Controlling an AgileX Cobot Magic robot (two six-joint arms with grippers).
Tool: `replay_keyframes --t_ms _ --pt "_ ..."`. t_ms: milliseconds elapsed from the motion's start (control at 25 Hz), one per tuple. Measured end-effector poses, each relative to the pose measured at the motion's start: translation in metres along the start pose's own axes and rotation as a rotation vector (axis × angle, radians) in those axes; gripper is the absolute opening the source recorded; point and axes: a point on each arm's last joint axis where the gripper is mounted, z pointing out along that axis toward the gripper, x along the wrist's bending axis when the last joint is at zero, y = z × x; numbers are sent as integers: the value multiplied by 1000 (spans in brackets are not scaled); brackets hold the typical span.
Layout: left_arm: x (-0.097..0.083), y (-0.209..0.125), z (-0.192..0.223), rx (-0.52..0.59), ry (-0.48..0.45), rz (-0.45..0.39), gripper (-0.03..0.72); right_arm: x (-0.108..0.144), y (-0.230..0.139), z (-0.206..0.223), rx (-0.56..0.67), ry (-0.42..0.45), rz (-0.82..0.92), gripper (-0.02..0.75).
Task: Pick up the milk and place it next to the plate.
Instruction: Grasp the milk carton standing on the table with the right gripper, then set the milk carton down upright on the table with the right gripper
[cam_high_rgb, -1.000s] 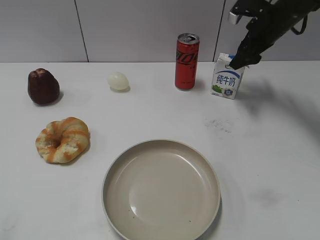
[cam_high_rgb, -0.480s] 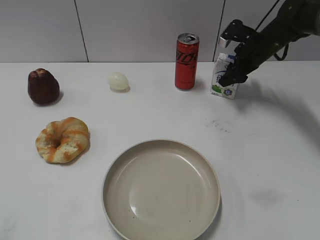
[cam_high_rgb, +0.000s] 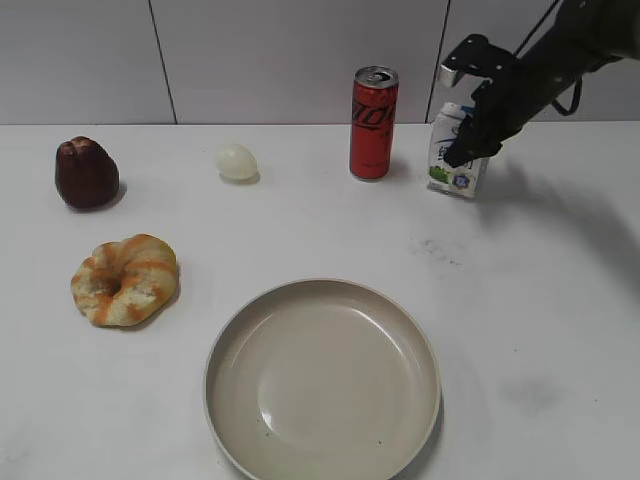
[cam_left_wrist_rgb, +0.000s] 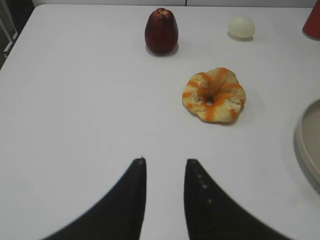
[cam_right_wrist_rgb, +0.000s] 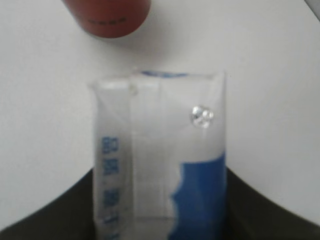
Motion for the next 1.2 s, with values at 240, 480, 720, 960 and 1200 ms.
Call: replay_keyframes --t_ms 240,480,720,960,1200 --pt "0 0 0 0 0 0 209 10 29 -71 -44 -36 -13 302" --pt "0 0 0 0 0 0 209 40 59 -129 -97 -35 -37 302" --pt "0 0 0 0 0 0 209 97 84 -134 -102 35 -118 302" --pt "0 0 0 0 0 0 209 163 90 -93 -35 158 -200 302" --pt "0 0 0 0 0 0 209 215 87 -49 -76 128 -361 302"
